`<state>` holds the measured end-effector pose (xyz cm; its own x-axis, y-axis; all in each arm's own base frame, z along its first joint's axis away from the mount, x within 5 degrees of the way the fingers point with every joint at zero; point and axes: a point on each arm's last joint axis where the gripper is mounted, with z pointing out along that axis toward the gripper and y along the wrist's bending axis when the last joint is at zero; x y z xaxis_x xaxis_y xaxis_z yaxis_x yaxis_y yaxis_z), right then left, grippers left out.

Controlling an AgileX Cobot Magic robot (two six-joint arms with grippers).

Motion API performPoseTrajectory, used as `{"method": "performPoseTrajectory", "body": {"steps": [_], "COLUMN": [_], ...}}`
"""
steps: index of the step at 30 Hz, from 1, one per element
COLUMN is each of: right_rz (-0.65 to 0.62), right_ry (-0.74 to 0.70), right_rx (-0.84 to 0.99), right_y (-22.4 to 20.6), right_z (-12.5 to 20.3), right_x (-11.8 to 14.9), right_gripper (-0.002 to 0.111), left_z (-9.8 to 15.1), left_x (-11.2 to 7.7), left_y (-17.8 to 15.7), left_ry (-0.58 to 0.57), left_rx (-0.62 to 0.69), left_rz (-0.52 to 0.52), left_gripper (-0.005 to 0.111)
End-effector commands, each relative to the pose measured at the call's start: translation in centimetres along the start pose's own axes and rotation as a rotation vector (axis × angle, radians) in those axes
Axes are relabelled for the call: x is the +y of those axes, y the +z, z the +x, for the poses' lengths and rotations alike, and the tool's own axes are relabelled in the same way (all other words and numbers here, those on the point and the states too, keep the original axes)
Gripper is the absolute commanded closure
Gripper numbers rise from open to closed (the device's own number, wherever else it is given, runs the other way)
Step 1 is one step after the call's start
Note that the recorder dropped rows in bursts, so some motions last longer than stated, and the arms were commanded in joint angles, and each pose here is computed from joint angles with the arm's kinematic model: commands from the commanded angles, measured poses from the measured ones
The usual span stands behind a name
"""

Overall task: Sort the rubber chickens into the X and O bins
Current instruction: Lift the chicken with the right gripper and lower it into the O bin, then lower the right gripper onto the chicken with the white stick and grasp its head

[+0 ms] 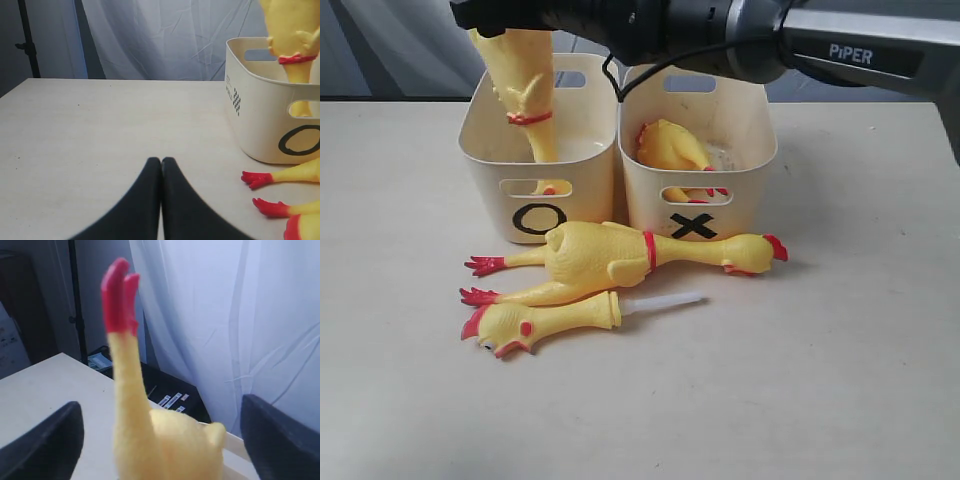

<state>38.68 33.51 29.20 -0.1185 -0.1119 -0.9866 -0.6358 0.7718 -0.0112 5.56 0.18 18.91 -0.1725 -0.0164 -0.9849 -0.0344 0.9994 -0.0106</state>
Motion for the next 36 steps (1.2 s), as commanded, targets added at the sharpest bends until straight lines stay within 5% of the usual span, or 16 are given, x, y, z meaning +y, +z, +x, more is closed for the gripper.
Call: {"method": "performPoseTrajectory", "body": {"steps": [1, 8, 12, 18, 30, 36], "right_rz": [-0.001, -0.095, -0.154, -0.278, -0.738, -0.796], "right_ry": [0.001, -0.097, -0.336, -0.39, -0.291, -0.6], "right_rx": [-0.047, 0.159, 0.459, 0.904, 0.984, 0.942], "right_y": [-1.3, -4.2, -5.6, -7.9, -8.6, -7.1], "right_z": [-2.5, -4.1, -2.0, 2.0, 7.3, 11.5], "right_x": [-0.1, 0.5, 0.5, 0.5, 4.4, 7.0], "right_gripper": [0.028, 0.028, 0.028, 0.028, 0.028, 0.028], "left_z": [-0.2, -0.2, -0.2, -0.2, -0.2, -0.2], "left_x": [0.0, 0.0, 0.0, 0.0, 0.0, 0.0], "left_y": [-0.1, -0.1, -0.1, -0.1, -0.1, -0.1], "left_ry": [-0.004, -0.004, -0.004, -0.004, -0.004, -0.004], "left_rx": [-0.021, -0.021, -0.021, -0.021, -0.021, -0.021], "left_rz": [0.004, 0.004, 0.004, 0.004, 0.004, 0.004], "left_gripper": [0.107, 0.107, 0.107, 0.107, 0.107, 0.107]}}
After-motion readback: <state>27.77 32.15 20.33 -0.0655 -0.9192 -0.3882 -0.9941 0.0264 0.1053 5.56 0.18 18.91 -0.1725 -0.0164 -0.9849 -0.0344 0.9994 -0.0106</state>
